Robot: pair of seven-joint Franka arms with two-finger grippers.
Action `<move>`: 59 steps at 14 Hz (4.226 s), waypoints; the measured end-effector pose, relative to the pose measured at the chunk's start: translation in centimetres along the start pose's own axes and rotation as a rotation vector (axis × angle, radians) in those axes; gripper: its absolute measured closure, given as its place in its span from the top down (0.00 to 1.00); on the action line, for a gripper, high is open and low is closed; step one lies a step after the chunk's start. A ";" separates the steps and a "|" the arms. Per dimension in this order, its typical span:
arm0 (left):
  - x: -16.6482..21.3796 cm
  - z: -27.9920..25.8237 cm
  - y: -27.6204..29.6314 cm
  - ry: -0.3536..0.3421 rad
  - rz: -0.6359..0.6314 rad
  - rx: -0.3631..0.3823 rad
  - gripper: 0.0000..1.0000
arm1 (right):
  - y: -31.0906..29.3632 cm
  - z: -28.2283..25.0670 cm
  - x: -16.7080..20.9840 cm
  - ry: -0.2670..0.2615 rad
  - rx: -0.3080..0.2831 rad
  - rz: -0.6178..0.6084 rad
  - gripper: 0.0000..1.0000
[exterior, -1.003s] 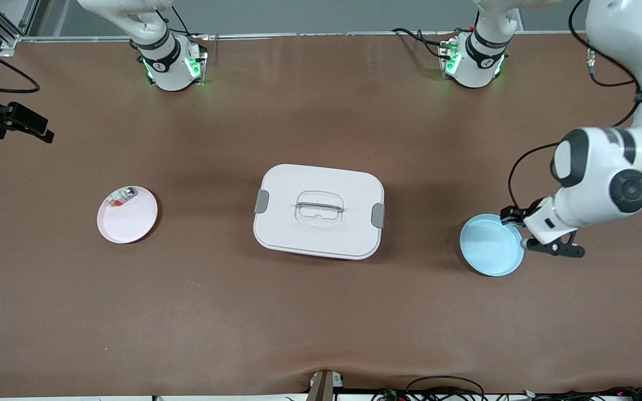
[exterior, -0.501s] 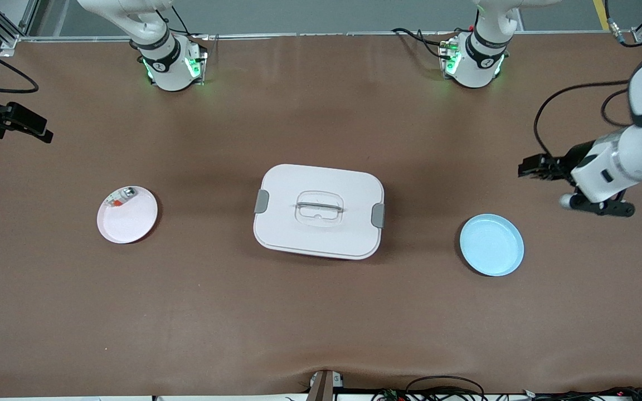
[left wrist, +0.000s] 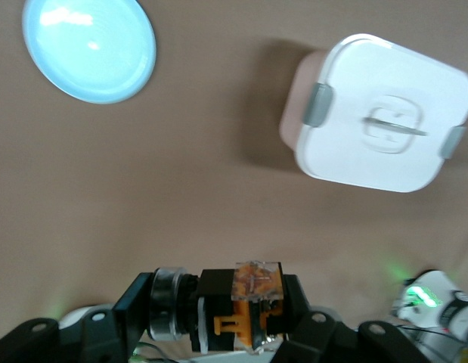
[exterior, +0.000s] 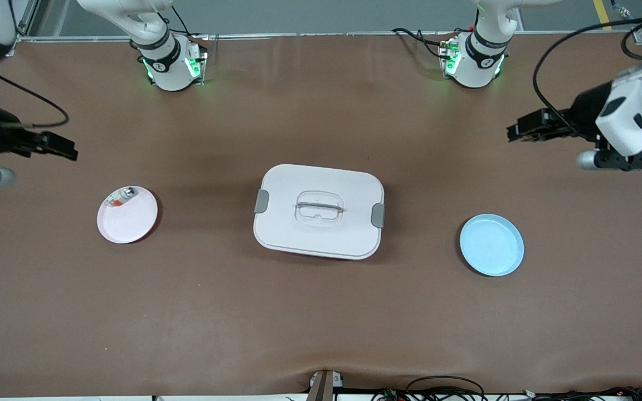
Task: Transfer orange switch to right arm and place
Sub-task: 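Lift the switch with the left gripper while the right gripper reaches over, then close the right gripper on the switch held by the left gripper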
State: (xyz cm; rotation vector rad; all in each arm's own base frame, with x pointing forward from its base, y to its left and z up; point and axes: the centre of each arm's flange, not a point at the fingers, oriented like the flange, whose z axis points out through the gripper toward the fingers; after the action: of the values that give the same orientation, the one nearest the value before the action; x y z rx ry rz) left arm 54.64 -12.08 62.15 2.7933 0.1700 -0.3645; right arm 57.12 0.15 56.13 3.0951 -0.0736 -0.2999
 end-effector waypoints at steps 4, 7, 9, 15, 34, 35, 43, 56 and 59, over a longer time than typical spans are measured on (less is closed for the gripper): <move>-3.7 0.5 8.2 -0.020 -0.135 -0.055 0.73 | 0.2 0.9 0.7 -0.019 -0.021 -0.037 1.00; -5.7 1.5 12.8 -0.002 -0.193 -0.071 0.73 | -0.1 0.9 0.7 -0.021 0.002 -0.043 1.00; -6.9 2.2 15.6 0.007 -0.299 -0.106 0.73 | -1.7 1.0 0.8 -0.023 0.123 -0.056 1.00; -9.0 3.7 22.6 -0.099 -0.754 -0.300 0.73 | -14.0 0.3 0.7 0.060 0.401 -0.045 1.00; -5.3 13.6 30.1 -0.289 -1.192 -0.425 0.73 | -28.6 -4.4 -6.3 -0.019 0.816 0.019 1.00; -5.3 13.6 30.1 -0.289 -1.192 -0.425 0.73 | -29.1 -4.4 -6.6 -0.030 0.815 0.027 1.00; -5.3 13.5 30.2 -0.289 -1.192 -0.427 0.73 | -32.4 -5.2 -8.5 -0.034 0.835 0.098 1.00; -5.5 13.0 30.3 -0.288 -1.186 -0.435 0.73 | -35.1 -6.1 -10.0 0.108 0.789 0.019 1.00; -5.5 13.0 30.3 -0.288 -1.186 -0.435 0.73 | -35.2 -5.9 -10.1 0.133 0.752 0.004 1.00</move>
State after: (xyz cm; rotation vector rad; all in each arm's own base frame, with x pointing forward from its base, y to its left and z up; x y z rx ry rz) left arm 51.08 -45.32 60.69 1.8854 1.6003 -0.8353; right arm 49.88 35.97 62.64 3.8468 -0.2400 -0.0655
